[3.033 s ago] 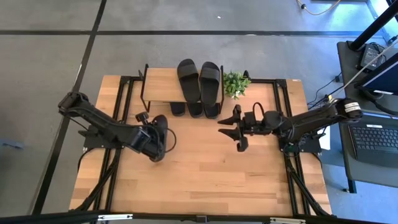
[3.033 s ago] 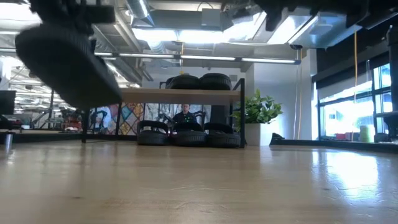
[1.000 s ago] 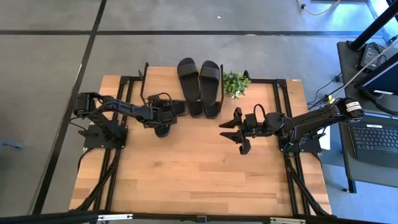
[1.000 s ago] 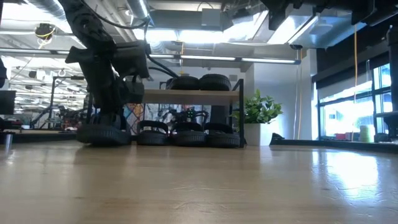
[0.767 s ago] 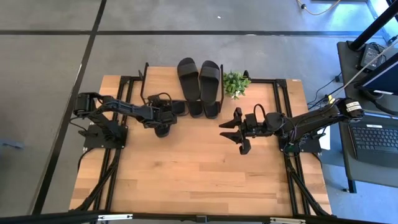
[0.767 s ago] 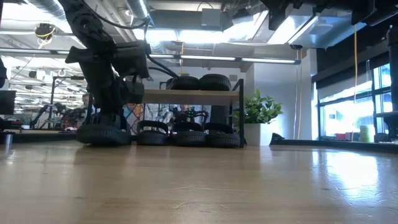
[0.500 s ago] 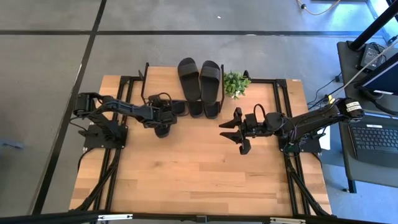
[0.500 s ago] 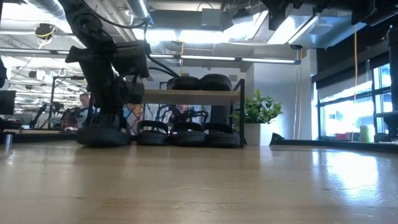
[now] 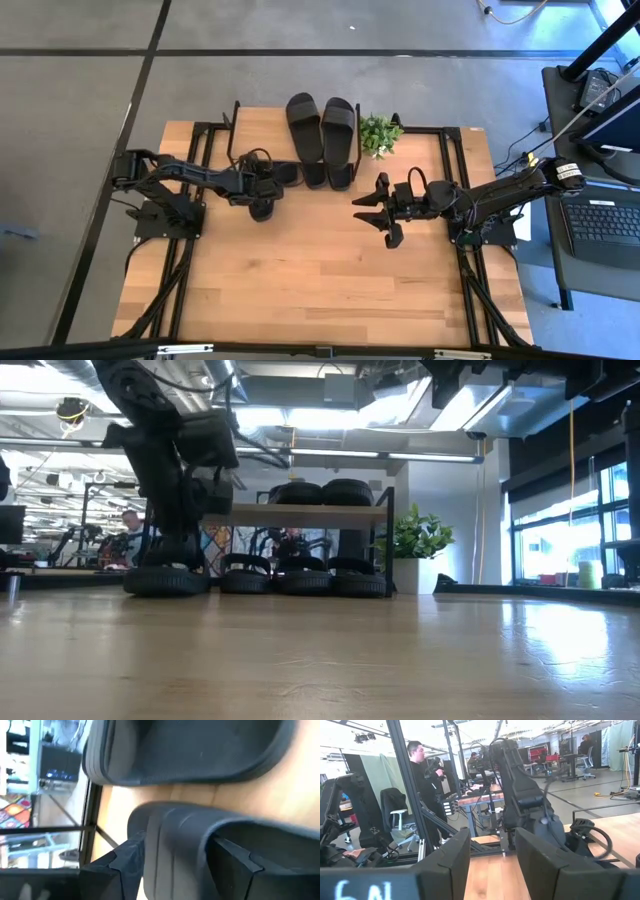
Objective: Pick and place slides into the shelf
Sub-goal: Put the black slide under the shelf
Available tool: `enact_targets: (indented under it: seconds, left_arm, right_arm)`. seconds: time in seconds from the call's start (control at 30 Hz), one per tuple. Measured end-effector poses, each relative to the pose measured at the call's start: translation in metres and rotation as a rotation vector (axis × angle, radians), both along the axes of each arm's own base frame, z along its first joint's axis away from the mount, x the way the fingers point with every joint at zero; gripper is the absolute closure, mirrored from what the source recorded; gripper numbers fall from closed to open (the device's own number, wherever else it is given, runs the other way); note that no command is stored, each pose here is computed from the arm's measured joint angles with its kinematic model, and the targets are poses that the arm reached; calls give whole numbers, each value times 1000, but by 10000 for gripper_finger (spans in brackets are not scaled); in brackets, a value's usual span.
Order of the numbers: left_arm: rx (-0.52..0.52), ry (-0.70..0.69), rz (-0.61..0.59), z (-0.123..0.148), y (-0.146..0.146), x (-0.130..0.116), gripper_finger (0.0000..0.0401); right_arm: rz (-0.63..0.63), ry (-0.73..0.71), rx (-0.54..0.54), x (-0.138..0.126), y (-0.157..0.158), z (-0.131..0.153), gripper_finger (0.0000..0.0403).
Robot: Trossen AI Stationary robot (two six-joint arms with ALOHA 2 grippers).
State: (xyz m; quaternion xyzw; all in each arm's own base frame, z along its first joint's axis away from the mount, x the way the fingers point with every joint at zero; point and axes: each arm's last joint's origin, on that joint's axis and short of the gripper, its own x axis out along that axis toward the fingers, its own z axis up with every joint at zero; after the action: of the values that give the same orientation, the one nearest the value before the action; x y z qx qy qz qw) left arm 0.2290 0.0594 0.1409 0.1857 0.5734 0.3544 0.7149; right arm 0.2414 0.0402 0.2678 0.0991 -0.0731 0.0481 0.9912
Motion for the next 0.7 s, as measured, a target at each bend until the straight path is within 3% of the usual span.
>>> enact_targets:
  seconds: [0.17, 0.37, 0.53, 0.7]
  left_arm:
    - [-70, -27, -23, 9, -7, -5, 207]
    - [-198, -60, 76, 18, -13, -21, 206]
    - [-389, -204, 93, 32, -26, -27, 206]
    - [-686, -365, 14, 54, -44, -34, 206]
  right_arm:
    - [0, 0, 0, 0, 0, 0, 247]
    - [0, 0, 0, 0, 0, 0, 247]
    - [0, -1, 0, 0, 0, 0, 247]
    - [0, 0, -1, 0, 0, 0, 247]
